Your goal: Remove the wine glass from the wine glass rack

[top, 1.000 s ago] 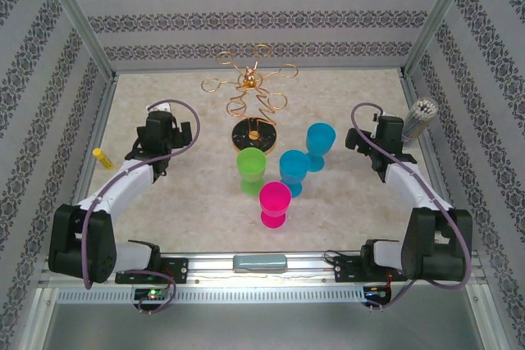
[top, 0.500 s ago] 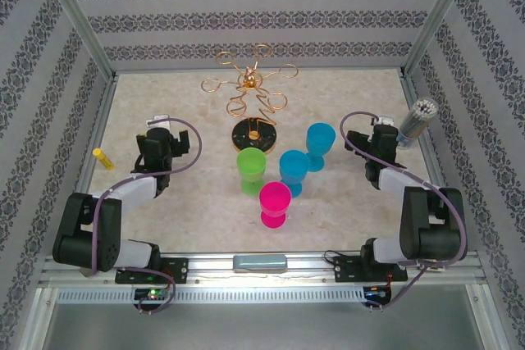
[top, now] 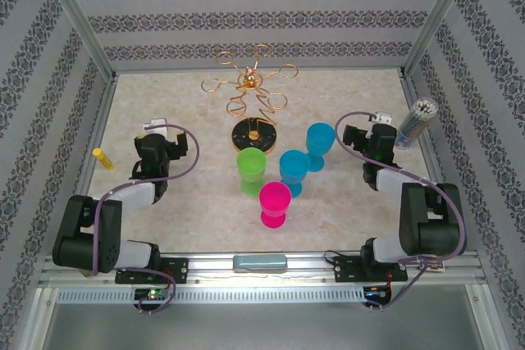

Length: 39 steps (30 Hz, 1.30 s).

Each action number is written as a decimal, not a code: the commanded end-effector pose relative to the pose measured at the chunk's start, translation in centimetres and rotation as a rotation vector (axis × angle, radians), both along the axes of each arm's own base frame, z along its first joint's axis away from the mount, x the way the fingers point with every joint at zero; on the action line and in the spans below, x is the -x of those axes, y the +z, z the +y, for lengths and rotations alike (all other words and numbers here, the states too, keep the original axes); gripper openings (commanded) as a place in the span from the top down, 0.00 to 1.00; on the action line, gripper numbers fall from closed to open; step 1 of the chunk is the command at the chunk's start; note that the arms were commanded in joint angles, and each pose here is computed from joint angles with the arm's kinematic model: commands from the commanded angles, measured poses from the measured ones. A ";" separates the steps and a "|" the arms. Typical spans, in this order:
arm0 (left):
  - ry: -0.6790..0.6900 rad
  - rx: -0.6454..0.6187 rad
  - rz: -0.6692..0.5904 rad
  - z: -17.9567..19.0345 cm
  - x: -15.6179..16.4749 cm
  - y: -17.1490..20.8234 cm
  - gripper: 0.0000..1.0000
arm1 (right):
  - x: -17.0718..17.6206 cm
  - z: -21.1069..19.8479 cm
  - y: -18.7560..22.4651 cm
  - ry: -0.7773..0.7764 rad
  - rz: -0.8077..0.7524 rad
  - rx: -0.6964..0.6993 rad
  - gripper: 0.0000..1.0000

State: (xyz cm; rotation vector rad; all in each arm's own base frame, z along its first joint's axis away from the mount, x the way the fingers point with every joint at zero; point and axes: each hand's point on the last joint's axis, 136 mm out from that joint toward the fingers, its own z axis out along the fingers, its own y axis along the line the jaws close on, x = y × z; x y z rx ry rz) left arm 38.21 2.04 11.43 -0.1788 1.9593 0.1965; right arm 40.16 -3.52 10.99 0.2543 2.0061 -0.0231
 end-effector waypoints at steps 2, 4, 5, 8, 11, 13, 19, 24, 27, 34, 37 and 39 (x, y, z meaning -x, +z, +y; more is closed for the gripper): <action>-0.004 -0.044 -0.058 0.5 -0.4 0.3 0.00 | 0.1 0.6 0.3 0.019 -0.044 0.042 0.02; -0.016 -0.049 -0.084 0.3 -0.7 -0.2 0.00 | 0.2 1.0 0.5 0.028 -0.056 0.067 0.02; -0.021 -0.049 -0.075 0.3 -0.8 -0.8 0.00 | 0.2 1.2 0.4 0.030 -0.059 0.081 0.02; -0.018 -0.054 -0.109 0.3 -0.7 -2.0 0.00 | 0.2 2.0 0.3 0.038 -0.096 0.123 0.02; -0.023 -0.047 -0.103 0.2 -0.8 -1.9 0.00 | 0.7 1.8 0.2 0.037 -0.116 0.114 0.02; -0.027 -0.051 -0.095 0.2 -1.2 -2.0 0.00 | 0.7 1.9 -0.1 0.036 -0.162 0.120 0.02; -0.022 -0.023 -0.082 0.6 -1.3 -2.3 0.00 | 0.8 1.9 -0.4 0.038 -0.140 0.123 0.02; -0.027 -0.024 -0.081 0.6 -1.2 -2.3 0.00 | 0.8 2.0 -0.3 0.041 -0.134 0.127 0.02; -0.050 -0.026 -0.111 0.2 -0.8 -2.1 0.00 | 0.8 2.0 -0.3 0.038 -0.137 0.130 0.02; -0.110 -0.025 -0.117 -0.7 -0.8 -2.0 0.00 | 0.8 2.0 -0.3 0.039 -0.137 0.129 0.02; -0.113 -0.025 -0.115 -0.8 -0.8 -2.1 0.00 | 0.8 2.0 -0.3 0.038 -0.137 0.129 0.02; -0.113 -0.025 -0.119 -0.8 -0.8 -2.0 0.00 | 0.8 2.0 -0.3 0.037 -0.137 0.130 0.02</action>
